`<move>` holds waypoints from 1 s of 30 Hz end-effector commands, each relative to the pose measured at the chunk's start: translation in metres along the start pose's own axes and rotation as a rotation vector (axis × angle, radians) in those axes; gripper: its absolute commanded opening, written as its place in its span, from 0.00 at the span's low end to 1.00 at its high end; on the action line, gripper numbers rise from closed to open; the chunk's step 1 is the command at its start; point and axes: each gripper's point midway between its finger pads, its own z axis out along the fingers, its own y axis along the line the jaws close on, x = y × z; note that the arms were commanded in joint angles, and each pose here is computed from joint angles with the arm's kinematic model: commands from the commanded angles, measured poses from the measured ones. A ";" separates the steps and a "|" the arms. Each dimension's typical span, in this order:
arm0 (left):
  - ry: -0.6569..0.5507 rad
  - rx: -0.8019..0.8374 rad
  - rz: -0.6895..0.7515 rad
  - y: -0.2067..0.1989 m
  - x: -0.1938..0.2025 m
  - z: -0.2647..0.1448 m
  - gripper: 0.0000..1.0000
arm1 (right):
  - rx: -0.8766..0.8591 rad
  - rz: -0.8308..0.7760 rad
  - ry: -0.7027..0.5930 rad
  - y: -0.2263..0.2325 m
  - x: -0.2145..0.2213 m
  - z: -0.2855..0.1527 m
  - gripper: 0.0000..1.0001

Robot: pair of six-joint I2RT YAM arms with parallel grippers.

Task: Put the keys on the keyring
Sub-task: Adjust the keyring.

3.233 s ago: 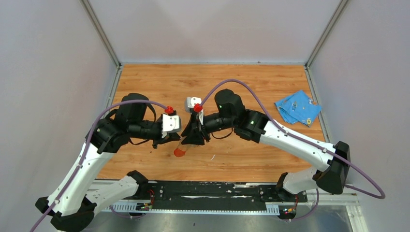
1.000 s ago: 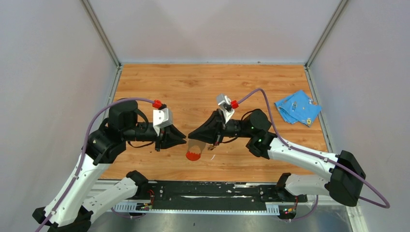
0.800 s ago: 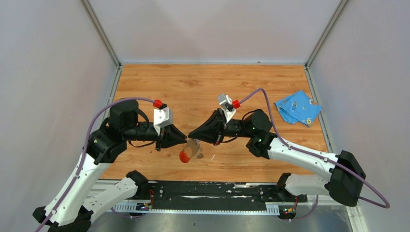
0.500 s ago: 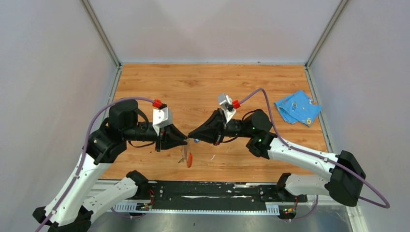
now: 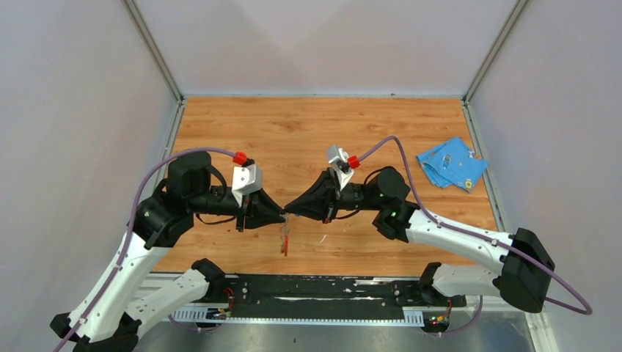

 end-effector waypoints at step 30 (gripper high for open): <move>0.138 -0.209 0.134 0.047 0.006 -0.009 0.00 | 0.120 -0.106 0.488 -0.029 -0.011 -0.026 0.47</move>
